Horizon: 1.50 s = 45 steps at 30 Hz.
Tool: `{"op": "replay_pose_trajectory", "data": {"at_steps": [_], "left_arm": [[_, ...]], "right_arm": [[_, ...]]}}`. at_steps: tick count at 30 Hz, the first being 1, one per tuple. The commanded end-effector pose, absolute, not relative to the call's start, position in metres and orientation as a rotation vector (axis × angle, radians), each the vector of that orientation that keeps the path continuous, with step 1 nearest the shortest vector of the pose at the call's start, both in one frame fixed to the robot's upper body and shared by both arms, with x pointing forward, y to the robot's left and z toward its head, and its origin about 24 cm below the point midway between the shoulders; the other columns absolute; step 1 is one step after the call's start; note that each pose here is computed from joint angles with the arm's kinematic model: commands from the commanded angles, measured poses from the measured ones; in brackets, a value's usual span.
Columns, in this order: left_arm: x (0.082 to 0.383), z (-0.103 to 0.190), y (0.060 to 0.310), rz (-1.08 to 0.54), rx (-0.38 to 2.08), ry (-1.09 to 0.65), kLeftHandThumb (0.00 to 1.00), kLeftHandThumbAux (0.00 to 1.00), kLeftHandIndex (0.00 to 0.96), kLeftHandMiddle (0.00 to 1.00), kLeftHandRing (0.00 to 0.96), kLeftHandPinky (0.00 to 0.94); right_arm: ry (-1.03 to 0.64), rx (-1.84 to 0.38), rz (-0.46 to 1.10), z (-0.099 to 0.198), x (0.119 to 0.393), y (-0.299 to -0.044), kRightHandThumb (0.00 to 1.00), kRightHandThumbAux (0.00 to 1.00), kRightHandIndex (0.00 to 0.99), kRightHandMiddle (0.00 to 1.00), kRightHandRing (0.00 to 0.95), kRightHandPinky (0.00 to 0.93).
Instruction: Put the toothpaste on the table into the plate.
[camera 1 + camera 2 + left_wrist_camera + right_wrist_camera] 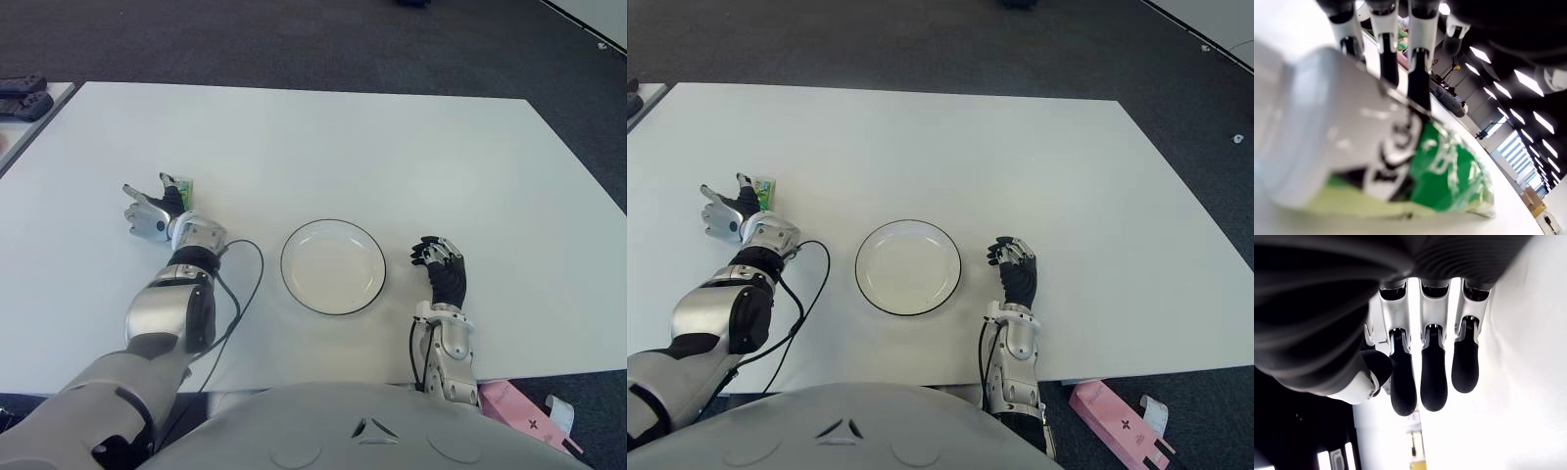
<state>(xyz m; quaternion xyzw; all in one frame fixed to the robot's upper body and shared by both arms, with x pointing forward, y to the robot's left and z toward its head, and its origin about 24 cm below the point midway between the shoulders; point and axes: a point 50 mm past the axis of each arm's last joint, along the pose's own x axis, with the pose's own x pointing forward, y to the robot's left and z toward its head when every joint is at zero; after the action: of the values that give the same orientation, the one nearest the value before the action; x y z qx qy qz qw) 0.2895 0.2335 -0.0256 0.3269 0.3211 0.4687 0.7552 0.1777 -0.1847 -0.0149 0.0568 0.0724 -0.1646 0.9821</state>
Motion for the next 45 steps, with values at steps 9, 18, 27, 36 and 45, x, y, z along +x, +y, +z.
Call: {"op": "replay_pose_trajectory", "data": {"at_steps": [9, 18, 27, 36, 45], "left_arm": [[0.257, -0.072, 0.215, 0.759, 0.617, 1.061, 0.305, 0.265, 0.0, 0.004, 0.003, 0.003], [0.248, -0.081, 0.218, 0.595, 0.729, 1.125, 0.398, 0.309, 0.0, 0.0, 0.0, 0.0], [0.248, -0.084, 0.223, 0.404, 0.868, 1.144, 0.464, 0.327, 0.0, 0.0, 0.0, 0.0], [0.259, -0.075, 0.241, 0.173, 1.115, 1.091, 0.459, 0.311, 0.0, 0.0, 0.0, 0.0], [0.277, -0.058, 0.249, 0.099, 1.248, 1.042, 0.46, 0.309, 0.0, 0.0, 0.0, 0.0]], "right_arm": [[0.215, 0.134, -0.337, -0.028, 0.169, -0.181, 0.705, 0.722, 0.432, 0.579, 0.559, 0.544], [0.217, 0.15, -0.358, -0.028, 0.169, -0.182, 0.705, 0.722, 0.432, 0.586, 0.564, 0.546], [0.212, 0.152, -0.357, -0.027, 0.168, -0.181, 0.705, 0.722, 0.432, 0.583, 0.554, 0.531], [0.211, 0.15, -0.354, -0.028, 0.169, -0.18, 0.705, 0.722, 0.432, 0.588, 0.557, 0.543], [0.214, 0.156, -0.357, -0.028, 0.169, -0.18, 0.706, 0.722, 0.432, 0.585, 0.558, 0.544]]}}
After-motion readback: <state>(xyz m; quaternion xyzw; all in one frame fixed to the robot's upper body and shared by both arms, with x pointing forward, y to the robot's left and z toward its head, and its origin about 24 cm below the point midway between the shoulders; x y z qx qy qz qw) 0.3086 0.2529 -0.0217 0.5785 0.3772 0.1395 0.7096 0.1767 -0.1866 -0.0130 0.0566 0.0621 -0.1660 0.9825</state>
